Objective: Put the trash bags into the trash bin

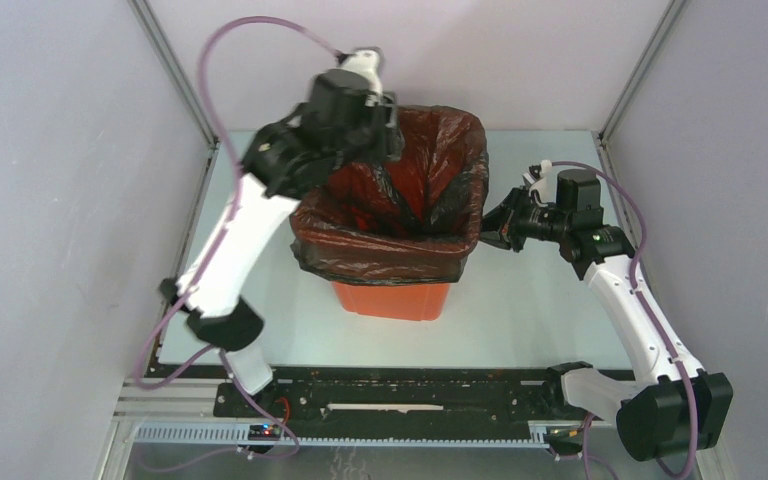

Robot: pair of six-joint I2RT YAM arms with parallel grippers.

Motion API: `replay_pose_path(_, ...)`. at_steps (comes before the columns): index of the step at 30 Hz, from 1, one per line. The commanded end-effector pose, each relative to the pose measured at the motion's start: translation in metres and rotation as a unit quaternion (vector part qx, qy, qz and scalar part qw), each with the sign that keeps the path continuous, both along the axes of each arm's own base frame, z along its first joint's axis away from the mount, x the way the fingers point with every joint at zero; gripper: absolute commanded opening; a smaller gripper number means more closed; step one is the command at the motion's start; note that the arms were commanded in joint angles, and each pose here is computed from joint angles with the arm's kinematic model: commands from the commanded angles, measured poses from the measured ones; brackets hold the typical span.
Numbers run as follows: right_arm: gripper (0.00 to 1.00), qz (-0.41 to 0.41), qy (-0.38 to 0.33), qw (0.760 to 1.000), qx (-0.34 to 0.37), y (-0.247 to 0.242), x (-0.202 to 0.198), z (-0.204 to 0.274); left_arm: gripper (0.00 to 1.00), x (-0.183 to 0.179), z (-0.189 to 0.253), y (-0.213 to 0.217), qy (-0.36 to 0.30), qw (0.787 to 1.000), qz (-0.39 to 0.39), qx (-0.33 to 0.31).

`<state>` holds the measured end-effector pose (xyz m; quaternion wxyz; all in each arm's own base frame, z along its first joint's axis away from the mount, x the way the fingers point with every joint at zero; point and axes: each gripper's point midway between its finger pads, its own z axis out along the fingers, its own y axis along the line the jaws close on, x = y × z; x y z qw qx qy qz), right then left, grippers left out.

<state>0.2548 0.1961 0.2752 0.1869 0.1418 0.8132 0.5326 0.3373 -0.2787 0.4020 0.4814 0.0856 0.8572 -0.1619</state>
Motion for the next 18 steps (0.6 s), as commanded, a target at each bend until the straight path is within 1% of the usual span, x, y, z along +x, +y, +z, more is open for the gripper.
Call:
replay_pose_path(1, 0.18, 0.003, -0.026, 1.0, 0.006, 0.001, -0.004, 0.013, 0.5, -0.007, -0.033, 0.028, 0.027, 0.995, 0.018, 0.098)
replay_pose_path(5, 0.19, 0.004, -0.026, 1.0, 0.009, 0.001, -0.004, 0.014, 0.52, 0.005, -0.062, 0.032, 0.065, 0.992, 0.035, 0.105)
replay_pose_path(8, 0.19, 0.006, -0.026, 1.0, 0.012, 0.002, -0.004, 0.015, 0.5, 0.014, -0.071, 0.067, 0.069, 0.983, 0.092, 0.141)
replay_pose_path(10, 0.19, 0.007, -0.027, 1.0, 0.013, 0.002, -0.005, 0.016, 0.5, 0.015, -0.071, 0.079, 0.062, 0.981, 0.103, 0.152)
replay_pose_path(12, 0.19, 0.007, -0.027, 1.0, 0.013, 0.001, -0.005, 0.016, 0.53, 0.015, -0.07, 0.083, 0.059, 0.98, 0.105, 0.159)
replay_pose_path(13, 0.19, 0.007, -0.027, 1.0, 0.013, 0.001, -0.004, 0.016, 0.55, 0.015, -0.071, 0.083, 0.062, 0.979, 0.107, 0.159)
replay_pose_path(14, 0.19, 0.008, -0.027, 1.0, 0.014, 0.001, -0.004, 0.016, 0.6, 0.015, -0.074, 0.084, 0.065, 0.978, 0.111, 0.163)
replay_pose_path(15, 0.19, 0.008, -0.027, 1.0, 0.014, 0.001, -0.004, 0.016, 0.61, 0.016, -0.077, 0.084, 0.066, 0.976, 0.116, 0.171)
replay_pose_path(17, 0.19, 0.008, -0.028, 1.0, 0.011, 0.0, -0.003, 0.017, 0.63, 0.017, -0.078, 0.078, 0.062, 0.973, 0.11, 0.192)
replay_pose_path(18, 0.19, 0.008, -0.029, 0.999, 0.011, 0.0, -0.003, 0.017, 0.63, 0.017, -0.074, 0.07, 0.057, 0.976, 0.099, 0.186)
